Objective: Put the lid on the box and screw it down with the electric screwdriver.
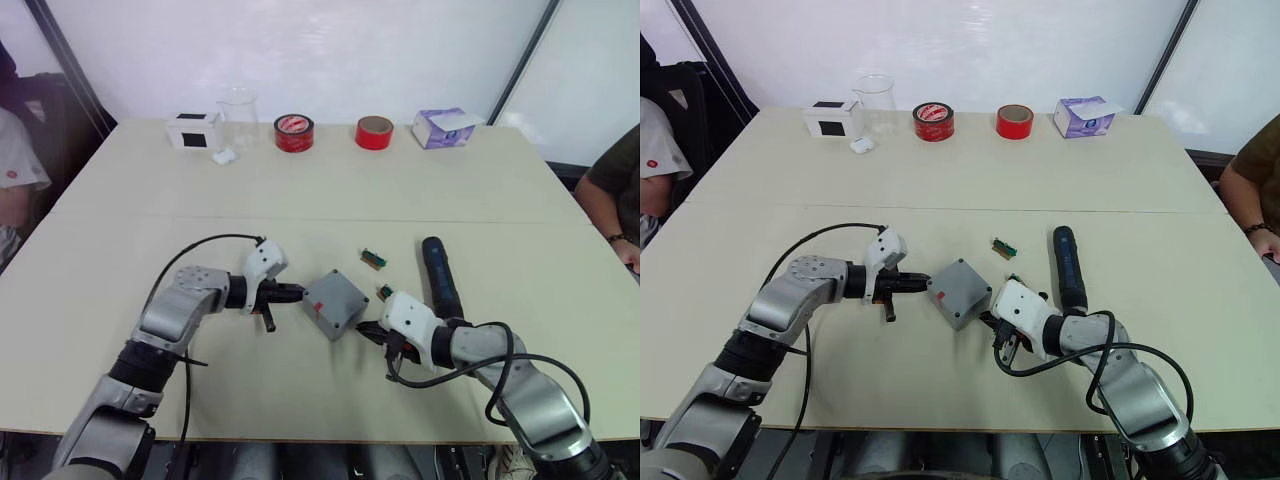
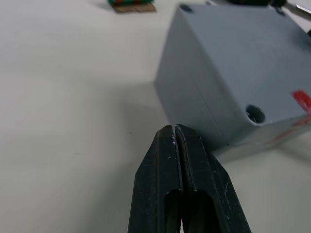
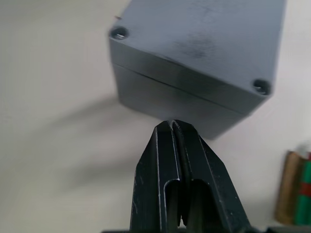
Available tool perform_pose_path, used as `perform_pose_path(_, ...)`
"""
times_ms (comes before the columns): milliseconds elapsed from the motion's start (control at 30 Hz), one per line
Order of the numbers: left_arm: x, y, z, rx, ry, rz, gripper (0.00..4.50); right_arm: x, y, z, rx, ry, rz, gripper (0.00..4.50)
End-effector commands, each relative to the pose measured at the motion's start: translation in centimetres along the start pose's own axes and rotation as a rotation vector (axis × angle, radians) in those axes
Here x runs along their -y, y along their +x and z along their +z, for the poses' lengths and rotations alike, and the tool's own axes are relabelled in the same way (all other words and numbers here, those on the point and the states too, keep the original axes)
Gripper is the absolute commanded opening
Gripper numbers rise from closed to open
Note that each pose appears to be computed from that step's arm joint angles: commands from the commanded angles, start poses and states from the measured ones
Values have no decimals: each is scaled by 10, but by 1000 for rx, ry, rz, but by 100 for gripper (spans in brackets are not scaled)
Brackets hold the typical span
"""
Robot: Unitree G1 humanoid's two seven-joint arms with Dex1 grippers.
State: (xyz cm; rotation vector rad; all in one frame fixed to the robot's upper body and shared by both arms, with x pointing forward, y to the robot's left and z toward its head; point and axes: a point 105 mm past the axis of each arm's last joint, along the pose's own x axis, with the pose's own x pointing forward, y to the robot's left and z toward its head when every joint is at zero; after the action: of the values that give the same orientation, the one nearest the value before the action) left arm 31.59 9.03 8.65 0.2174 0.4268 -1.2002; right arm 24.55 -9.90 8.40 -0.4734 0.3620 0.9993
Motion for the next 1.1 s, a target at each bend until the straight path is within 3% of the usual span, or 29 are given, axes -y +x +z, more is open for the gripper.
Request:
perform_pose_path(33, 5, -2, 4, -4, 37, -25, 0, 4, 1, 19, 64, -22, -24, 1)
perform_pose_path(233, 10, -12, -4, -40, 50, -21, 0, 26, 12, 30, 101, -46, -100, 1)
perform_pose_path(333, 10, -15, 0, -13, 29, -7, 0, 34, 13, 31, 99, -46, -108, 1)
perform_pose_path(733, -5, -16, 1, -20, 50, 76, 0, 37, 16, 22, 77, -76, -85, 1)
perform_pose_path(1100, 3, -7, 10, 20, 44, 21, 0, 38, 26, 27, 92, -76, -82, 1)
